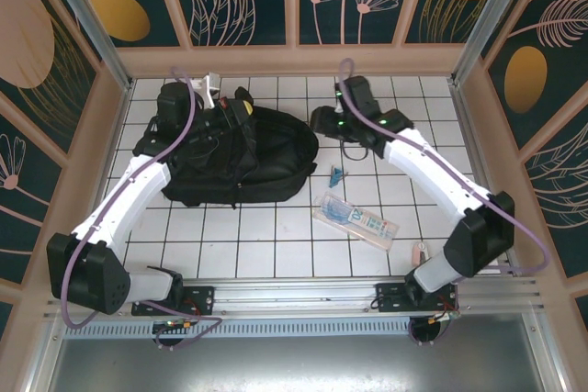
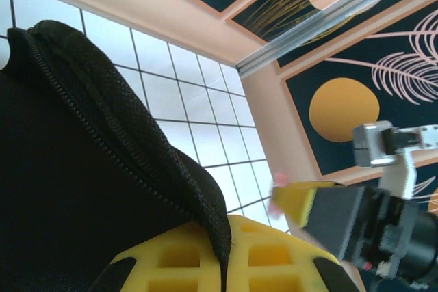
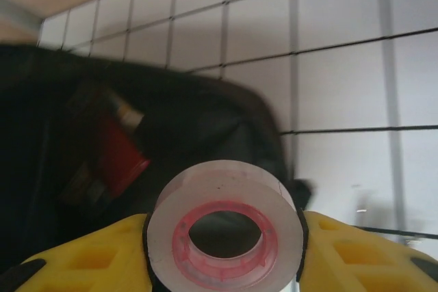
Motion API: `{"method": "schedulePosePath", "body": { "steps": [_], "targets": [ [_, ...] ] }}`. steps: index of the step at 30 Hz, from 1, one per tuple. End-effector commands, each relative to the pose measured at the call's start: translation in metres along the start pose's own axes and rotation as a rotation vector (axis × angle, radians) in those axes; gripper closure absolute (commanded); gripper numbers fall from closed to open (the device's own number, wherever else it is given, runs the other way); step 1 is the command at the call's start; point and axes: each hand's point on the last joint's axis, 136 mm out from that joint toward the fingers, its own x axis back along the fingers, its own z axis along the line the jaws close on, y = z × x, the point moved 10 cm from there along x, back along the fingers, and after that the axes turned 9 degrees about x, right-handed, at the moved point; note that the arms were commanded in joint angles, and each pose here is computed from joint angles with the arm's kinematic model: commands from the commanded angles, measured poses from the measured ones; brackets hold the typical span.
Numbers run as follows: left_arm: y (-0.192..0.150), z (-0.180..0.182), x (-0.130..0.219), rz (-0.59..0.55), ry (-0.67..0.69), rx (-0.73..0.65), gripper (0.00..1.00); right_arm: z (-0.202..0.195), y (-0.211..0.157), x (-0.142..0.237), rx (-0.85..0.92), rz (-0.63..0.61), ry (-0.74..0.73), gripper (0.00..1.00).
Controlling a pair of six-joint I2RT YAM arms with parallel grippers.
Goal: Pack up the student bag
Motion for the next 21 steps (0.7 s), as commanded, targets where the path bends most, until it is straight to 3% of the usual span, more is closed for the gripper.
{"method": "schedulePosePath", "body": {
  "steps": [1,5,11,15,21],
  "targets": [
    [0.010,-0.037,0.011,-0.001,-0.122,-0.065,0.99,0.034,-0.004,-0.026,0.031,0.049,0.160,0.51],
    [0.017,-0.053,0.016,0.007,-0.138,-0.090,0.99,0.058,-0.008,-0.056,-0.005,0.113,0.249,0.51],
    [0.022,-0.078,0.028,0.014,-0.208,-0.135,1.00,0.076,-0.008,-0.108,-0.046,0.202,0.227,0.51],
    [0.022,-0.083,0.030,0.028,-0.235,-0.150,1.00,0.089,-0.001,-0.135,-0.087,0.237,0.248,0.50],
    [0.021,-0.081,0.029,0.034,-0.244,-0.178,1.00,0.115,-0.007,-0.168,-0.184,0.340,0.395,0.44]
  ]
}}
